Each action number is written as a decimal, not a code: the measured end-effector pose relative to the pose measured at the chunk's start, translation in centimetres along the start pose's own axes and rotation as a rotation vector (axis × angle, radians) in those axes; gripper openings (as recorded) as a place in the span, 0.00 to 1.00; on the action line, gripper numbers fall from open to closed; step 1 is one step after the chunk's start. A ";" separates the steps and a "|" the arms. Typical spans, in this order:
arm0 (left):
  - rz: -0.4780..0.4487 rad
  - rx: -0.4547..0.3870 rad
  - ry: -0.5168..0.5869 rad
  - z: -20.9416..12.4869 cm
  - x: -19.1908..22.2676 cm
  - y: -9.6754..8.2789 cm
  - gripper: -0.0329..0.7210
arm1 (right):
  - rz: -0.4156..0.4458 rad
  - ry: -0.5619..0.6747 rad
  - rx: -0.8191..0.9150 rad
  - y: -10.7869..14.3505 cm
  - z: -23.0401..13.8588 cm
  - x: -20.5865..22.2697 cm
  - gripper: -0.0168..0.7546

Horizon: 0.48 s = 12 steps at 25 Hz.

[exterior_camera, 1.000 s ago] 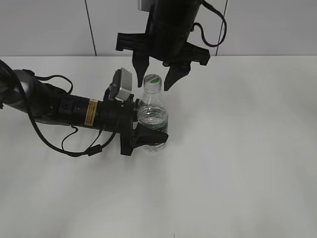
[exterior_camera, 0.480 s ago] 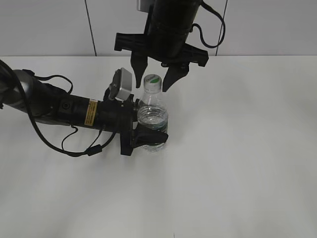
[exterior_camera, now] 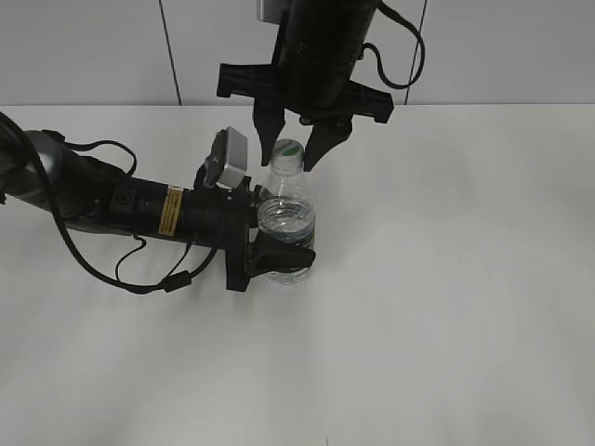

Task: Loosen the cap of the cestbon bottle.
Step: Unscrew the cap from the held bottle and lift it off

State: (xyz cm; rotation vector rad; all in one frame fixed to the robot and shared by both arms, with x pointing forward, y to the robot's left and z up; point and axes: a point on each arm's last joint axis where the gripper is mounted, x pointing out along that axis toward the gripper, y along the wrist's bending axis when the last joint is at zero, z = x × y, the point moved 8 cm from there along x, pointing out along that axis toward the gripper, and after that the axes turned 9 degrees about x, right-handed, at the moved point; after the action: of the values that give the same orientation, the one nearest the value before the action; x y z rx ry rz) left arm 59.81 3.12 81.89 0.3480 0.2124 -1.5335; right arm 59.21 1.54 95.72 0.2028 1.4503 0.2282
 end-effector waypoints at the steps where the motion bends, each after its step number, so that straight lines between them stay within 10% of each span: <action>1: 0.000 0.000 0.000 0.0 0.0 0.0 0.59 | 0.000 0.000 -0.007 0.0 0.0 0.0 0.45; 12: 0.003 0.001 0.006 -0.1 0.0 0.1 0.59 | 0.001 0.001 -0.334 0.0 0.0 0.0 0.44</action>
State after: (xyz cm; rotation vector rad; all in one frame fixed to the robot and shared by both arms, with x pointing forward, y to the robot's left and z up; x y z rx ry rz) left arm 59.87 3.15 81.80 0.3534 0.2154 -1.5298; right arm 59.20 1.54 95.72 -0.0688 1.3901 0.4658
